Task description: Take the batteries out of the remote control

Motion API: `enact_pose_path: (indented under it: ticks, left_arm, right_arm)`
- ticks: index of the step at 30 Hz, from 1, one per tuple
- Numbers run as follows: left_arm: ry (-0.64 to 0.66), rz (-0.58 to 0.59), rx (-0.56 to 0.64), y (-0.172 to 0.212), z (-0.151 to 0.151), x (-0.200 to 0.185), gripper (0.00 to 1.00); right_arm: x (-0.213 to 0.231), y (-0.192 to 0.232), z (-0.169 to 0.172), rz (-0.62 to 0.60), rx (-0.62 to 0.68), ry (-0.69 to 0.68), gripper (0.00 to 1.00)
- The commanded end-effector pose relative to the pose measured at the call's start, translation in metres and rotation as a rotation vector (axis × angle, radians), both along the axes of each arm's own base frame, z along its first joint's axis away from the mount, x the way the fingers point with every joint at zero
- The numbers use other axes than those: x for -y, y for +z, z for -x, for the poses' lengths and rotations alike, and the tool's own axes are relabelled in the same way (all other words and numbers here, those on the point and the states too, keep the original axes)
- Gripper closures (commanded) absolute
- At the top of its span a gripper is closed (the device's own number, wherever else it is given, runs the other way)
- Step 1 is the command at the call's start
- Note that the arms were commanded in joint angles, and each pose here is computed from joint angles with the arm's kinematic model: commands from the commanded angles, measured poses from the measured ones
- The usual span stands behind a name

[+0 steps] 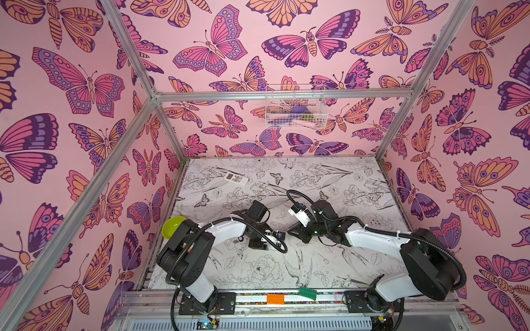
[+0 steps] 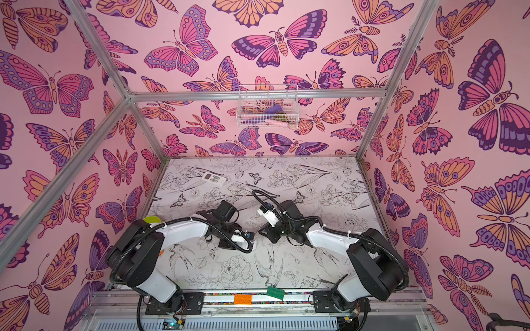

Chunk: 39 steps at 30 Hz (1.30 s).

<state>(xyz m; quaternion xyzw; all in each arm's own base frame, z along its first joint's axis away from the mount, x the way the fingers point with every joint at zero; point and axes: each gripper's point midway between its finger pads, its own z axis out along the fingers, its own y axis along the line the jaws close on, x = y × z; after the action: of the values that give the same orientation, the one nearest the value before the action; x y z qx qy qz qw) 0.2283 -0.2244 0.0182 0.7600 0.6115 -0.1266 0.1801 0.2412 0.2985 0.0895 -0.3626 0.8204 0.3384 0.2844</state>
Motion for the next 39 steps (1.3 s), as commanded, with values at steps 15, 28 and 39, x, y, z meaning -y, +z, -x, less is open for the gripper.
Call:
enact_pose_path:
  ticks: [15, 28, 39]
  left_arm:
    - [0.006, -0.047, -0.058, -0.017, 0.017, -0.007, 0.6]
    - [0.052, -0.019, -0.051, -0.01, 0.013, -0.001, 0.6]
    - [0.089, -0.017, -0.062, -0.009, 0.009, 0.002, 0.59]
  right_arm:
    - [-0.002, 0.01, 0.006, -0.013, 0.067, -0.067, 1.0]
    - [-0.004, 0.014, 0.018, -0.04, 0.086, -0.073, 1.0]
    - [-0.002, -0.002, 0.015, 0.021, 0.11, -0.113, 1.0]
